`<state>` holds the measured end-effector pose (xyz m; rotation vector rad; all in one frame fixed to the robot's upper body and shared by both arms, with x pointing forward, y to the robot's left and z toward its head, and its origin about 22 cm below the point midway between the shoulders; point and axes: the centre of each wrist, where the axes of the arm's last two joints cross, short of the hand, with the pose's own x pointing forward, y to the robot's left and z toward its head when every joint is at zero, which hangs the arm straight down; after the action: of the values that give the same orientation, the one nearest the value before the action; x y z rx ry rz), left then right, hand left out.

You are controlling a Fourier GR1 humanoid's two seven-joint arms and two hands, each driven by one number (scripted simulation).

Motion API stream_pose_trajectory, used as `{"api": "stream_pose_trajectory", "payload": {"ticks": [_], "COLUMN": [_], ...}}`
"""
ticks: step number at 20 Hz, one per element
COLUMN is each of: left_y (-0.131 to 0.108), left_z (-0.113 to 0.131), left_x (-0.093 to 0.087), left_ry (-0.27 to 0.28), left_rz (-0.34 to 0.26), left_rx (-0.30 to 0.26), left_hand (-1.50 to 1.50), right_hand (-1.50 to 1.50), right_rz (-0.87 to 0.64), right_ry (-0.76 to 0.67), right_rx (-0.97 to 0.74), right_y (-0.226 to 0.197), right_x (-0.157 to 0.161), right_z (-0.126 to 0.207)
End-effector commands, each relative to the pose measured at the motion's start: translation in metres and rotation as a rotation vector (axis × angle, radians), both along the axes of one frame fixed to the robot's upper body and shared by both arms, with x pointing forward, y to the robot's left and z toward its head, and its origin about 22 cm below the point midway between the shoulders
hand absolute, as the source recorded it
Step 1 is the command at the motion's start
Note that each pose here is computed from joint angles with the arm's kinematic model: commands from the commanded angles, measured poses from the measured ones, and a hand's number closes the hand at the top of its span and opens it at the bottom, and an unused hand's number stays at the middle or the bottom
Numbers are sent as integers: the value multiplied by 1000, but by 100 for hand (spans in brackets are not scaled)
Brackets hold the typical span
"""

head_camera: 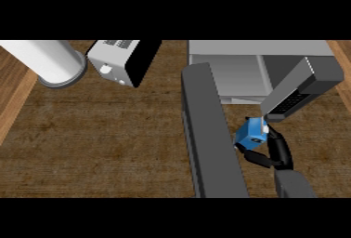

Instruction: Pick up the milk, place it into the microwave and close the microwave

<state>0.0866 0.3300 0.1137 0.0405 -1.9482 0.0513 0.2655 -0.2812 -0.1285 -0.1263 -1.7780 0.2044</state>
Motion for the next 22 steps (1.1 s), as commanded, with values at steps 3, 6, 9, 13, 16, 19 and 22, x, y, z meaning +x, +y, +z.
{"api": "stream_pose_trajectory", "payload": {"ticks": [3, 6, 9, 13, 16, 19, 22], "left_y": [10, 4, 12, -1, 6, 3, 6], "left_z": [-13, -9, 9, 1, -4, -5, -8], "left_x": [9, -13, -7, 5, -2, 9, 5], "left_ry": [-17, -8, -14, -15, -12, -5, 10], "left_rz": [-11, -10, -7, -27, -17, -19, -16], "left_rx": [-3, -16, 9, -2, 1, -8, 2], "left_hand": [-150, -150, -150, -150, -150, -150, -150], "right_hand": [150, 150, 150, 150, 150, 150, 150], "right_rz": [85, 63, 19, -32, 60, 148, 191], "right_ry": [-97, -149, -155, -173, -169, -152, -166], "right_rx": [-71, -53, -4, -27, 13, 94, 124], "right_y": [-10, 14, 3, -41, -22, -16, -19], "right_x": [19, 8, 24, 24, 26, 23, 26], "right_z": [5, -7, 3, 8, 3, 0, 5]}}
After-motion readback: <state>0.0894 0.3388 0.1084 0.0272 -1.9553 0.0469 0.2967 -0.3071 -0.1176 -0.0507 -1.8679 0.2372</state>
